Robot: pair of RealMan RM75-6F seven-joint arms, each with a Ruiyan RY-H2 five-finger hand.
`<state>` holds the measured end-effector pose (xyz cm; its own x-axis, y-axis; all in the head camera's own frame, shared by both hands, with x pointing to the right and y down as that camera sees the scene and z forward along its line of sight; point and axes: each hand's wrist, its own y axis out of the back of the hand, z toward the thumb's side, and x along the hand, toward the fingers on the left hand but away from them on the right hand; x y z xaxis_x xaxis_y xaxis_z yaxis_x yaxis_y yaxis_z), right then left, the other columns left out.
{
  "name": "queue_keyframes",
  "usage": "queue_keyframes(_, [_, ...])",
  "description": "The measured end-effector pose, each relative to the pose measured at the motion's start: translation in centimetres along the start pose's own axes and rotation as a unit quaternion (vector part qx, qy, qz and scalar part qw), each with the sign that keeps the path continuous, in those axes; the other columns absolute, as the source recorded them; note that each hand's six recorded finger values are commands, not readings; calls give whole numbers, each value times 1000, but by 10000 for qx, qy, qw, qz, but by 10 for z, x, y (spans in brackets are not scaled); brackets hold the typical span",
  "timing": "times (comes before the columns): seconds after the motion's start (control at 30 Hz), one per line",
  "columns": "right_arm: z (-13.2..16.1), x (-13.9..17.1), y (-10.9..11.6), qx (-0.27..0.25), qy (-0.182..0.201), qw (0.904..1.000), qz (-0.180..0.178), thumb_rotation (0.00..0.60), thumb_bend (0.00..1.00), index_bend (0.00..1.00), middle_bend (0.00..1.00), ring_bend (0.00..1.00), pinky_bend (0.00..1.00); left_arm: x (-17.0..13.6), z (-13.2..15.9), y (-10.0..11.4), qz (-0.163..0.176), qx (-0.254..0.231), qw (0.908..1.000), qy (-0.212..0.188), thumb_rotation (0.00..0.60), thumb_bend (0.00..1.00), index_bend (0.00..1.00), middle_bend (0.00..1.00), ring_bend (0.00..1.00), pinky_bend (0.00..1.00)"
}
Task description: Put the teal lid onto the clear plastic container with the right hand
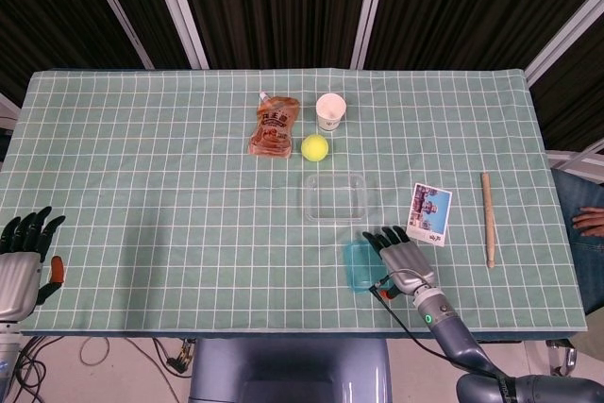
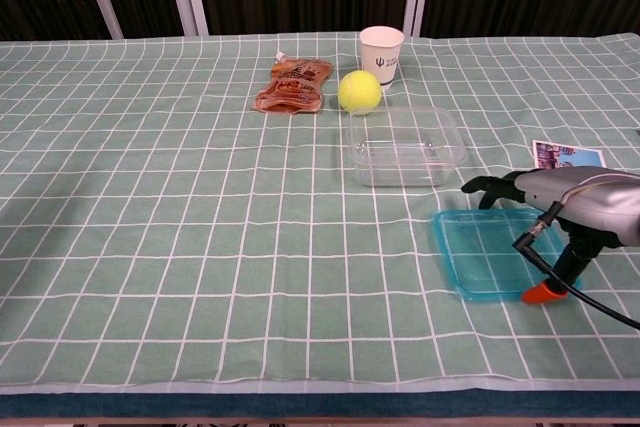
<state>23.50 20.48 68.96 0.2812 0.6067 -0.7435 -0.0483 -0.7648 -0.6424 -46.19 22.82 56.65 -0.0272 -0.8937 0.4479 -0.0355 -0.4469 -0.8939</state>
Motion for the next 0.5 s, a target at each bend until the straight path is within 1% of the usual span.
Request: queue_keyframes(0.5, [0, 1, 4, -13, 24, 10000, -10, 600, 293, 9, 432, 58, 0, 0, 0, 0, -1, -2, 10000, 4, 600, 646, 111, 0, 0, 0])
